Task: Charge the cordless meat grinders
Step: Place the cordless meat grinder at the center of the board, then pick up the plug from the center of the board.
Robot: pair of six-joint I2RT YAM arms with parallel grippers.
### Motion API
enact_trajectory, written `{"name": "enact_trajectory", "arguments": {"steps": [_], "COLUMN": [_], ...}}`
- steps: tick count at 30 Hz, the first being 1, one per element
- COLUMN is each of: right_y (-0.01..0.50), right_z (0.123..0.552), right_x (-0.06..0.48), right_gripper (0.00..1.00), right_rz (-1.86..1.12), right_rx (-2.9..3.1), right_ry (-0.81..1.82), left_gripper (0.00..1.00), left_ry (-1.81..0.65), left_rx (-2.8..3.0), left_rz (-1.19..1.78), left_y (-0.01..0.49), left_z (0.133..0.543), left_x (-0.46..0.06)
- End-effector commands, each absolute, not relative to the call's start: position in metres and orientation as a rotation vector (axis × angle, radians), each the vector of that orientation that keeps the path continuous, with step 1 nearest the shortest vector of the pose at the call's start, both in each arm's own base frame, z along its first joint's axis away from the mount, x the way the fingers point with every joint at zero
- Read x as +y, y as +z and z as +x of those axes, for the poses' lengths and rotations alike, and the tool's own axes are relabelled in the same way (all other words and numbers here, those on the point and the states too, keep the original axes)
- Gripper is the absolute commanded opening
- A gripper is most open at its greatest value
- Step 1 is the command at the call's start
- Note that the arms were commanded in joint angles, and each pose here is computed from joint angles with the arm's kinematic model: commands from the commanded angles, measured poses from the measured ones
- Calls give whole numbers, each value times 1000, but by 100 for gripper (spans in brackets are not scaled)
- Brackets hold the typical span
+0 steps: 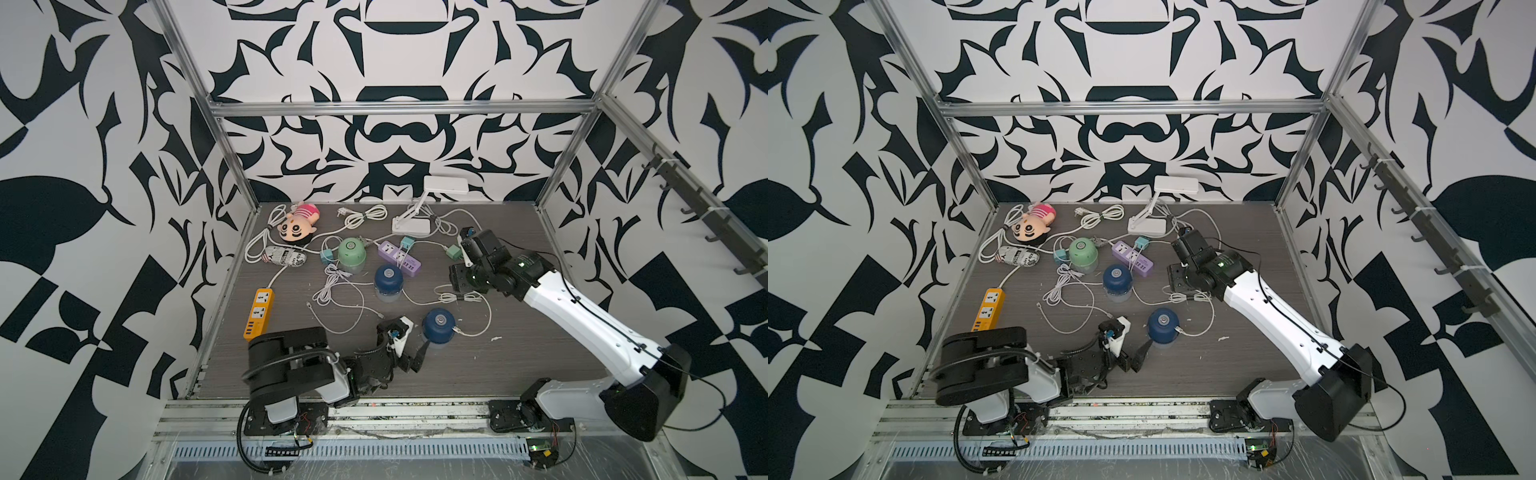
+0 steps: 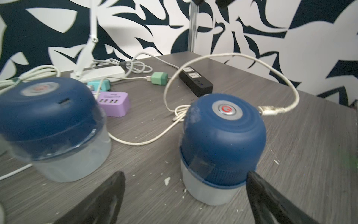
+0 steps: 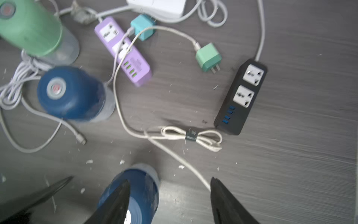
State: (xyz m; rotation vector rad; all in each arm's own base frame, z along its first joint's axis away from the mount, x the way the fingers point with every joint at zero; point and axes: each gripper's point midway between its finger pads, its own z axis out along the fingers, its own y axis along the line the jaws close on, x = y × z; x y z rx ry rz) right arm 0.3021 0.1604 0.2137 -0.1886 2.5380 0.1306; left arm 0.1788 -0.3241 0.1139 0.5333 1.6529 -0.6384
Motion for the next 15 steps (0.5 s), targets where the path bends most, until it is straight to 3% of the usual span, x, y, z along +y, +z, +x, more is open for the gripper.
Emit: {"name": "enact_trajectory", "arguments": {"steps": [1, 8, 15], "right_y": [232, 228, 197], "right_z": [324, 361, 400], "right_x": [159, 163, 154], "right_gripper": [70, 70, 68], "right_rz": [-123, -122, -155], "right_rx": [2485, 2428, 2507], "right_ry": [93, 41, -53], "left_gripper": [99, 99, 99], "left_ry": [-573, -285, -311], "left_rx": [1753, 2054, 2097], "left_rz": [398, 179, 218], "left_y": [121, 152, 176], "left_z": [188, 214, 212], "left_x": [-302, -240, -236]}}
